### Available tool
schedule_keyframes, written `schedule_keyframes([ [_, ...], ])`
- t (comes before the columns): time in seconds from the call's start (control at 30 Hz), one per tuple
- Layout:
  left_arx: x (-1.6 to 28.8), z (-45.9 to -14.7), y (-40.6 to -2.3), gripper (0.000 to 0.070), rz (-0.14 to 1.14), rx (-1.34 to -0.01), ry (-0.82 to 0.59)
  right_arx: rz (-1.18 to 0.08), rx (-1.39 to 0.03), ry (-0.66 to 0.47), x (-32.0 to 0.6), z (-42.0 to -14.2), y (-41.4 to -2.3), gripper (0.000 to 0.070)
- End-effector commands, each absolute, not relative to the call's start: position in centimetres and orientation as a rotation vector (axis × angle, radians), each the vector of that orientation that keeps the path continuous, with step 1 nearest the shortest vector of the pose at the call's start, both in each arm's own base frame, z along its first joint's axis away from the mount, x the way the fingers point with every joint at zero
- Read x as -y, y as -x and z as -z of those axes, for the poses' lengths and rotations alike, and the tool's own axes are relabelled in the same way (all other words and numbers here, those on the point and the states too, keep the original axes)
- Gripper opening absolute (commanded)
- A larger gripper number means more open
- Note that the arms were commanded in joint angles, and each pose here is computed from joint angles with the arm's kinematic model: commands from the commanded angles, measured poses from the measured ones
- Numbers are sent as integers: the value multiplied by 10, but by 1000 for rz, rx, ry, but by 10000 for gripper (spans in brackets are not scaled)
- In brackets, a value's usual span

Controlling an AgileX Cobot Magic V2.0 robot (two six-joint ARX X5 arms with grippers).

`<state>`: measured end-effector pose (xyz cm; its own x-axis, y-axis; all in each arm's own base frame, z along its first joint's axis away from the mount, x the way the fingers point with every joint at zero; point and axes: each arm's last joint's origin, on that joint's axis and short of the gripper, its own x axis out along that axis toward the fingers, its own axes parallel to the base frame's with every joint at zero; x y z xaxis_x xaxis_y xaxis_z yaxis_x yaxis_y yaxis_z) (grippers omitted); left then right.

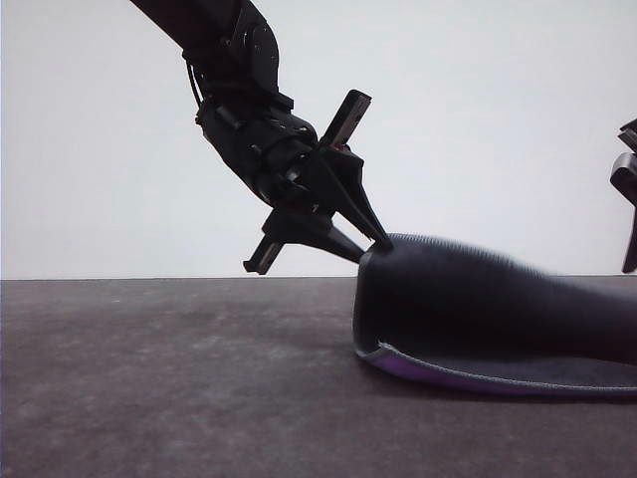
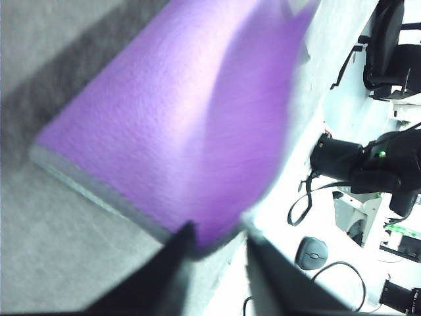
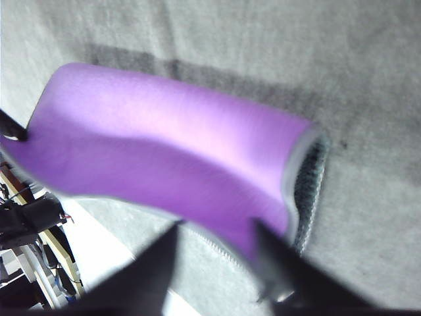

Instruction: Fold clothes

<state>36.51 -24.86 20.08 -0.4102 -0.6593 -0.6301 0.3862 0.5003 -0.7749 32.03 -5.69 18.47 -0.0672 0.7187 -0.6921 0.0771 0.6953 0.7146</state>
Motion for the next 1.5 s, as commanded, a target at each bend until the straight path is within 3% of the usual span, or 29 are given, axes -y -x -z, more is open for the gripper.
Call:
schedule_keyframes([
  [0.0,250,-199,-365,271,1182,-1627,235,-608,-1557,-657,59,-188,-323,382],
  [0.43,249,-200,-365,286,1189,-1627,228,-615,-1541,-653,59,-189,-325,400],
  [0.6,244,-217,-374,297,1174,-1569,190,-621,-1493,-620,60,-204,-329,411],
  [0.7,240,-235,-382,356,1092,-1508,101,-622,-1433,-580,60,-225,-329,411],
  [0.83,230,-262,-392,357,979,-1420,-6,-616,-1336,-518,59,-267,-316,412],
  [0.97,218,-275,-399,357,948,-1380,-1,-562,-1231,-420,53,-315,-285,412],
  [1.17,194,-275,-408,357,910,-1394,14,-376,-1051,-259,40,-380,-217,412],
  [1.33,171,-275,-416,356,862,-1412,53,-226,-962,-185,34,-401,-178,413],
  [1.47,159,-280,-418,356,821,-1400,49,-204,-988,-203,33,-387,-169,413],
])
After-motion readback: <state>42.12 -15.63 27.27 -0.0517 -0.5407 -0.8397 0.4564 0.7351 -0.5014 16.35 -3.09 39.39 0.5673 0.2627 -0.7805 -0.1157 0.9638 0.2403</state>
